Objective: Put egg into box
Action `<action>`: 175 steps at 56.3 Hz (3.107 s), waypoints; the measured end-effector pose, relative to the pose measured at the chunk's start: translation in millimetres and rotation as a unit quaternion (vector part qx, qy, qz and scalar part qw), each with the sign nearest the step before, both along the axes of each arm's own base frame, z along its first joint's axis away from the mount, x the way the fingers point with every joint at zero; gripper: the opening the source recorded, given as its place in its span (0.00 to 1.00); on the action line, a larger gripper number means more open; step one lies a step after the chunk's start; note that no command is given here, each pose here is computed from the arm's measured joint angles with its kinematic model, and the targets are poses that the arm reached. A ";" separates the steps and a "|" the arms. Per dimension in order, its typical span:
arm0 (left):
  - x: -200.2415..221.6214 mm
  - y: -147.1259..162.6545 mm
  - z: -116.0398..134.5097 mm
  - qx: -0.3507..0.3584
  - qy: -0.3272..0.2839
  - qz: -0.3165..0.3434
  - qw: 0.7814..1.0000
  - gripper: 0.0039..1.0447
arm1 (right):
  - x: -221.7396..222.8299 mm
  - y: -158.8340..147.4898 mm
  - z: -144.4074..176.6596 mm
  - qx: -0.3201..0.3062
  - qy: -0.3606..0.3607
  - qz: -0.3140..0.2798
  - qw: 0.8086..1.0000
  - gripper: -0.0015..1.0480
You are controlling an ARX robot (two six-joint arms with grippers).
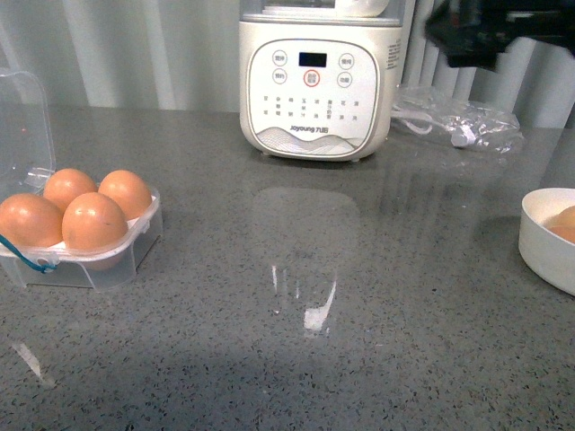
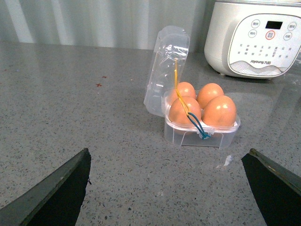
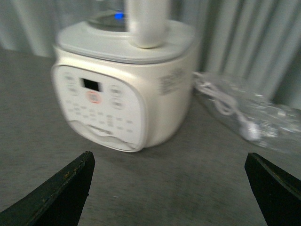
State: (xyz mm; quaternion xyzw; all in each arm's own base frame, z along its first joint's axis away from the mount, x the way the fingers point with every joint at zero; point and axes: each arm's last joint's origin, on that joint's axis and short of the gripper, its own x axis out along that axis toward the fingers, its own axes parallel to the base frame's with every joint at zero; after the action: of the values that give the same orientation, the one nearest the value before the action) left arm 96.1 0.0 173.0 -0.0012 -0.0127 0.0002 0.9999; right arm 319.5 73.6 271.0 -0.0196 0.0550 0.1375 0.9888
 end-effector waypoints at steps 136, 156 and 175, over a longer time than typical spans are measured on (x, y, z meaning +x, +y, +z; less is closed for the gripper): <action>0.0 0.0 0.0 0.000 0.000 0.000 1.000 0.94 | -221.7 -73.9 -105.7 0.015 -0.058 -0.138 0.989 0.03; 0.0 0.0 0.0 0.000 0.000 0.000 1.000 0.94 | -221.8 -73.9 -106.1 0.014 -0.056 -0.138 0.989 0.19; 0.0 0.0 0.0 0.000 0.000 0.000 1.000 0.94 | -221.8 -73.8 -106.1 0.014 -0.056 -0.138 0.989 0.69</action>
State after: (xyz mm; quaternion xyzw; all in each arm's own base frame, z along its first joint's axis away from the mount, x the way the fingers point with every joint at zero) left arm 96.1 0.0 173.0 -0.0012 -0.0129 0.0002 0.9999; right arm 97.7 -0.2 165.0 -0.0054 -0.0007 -0.0004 1.0000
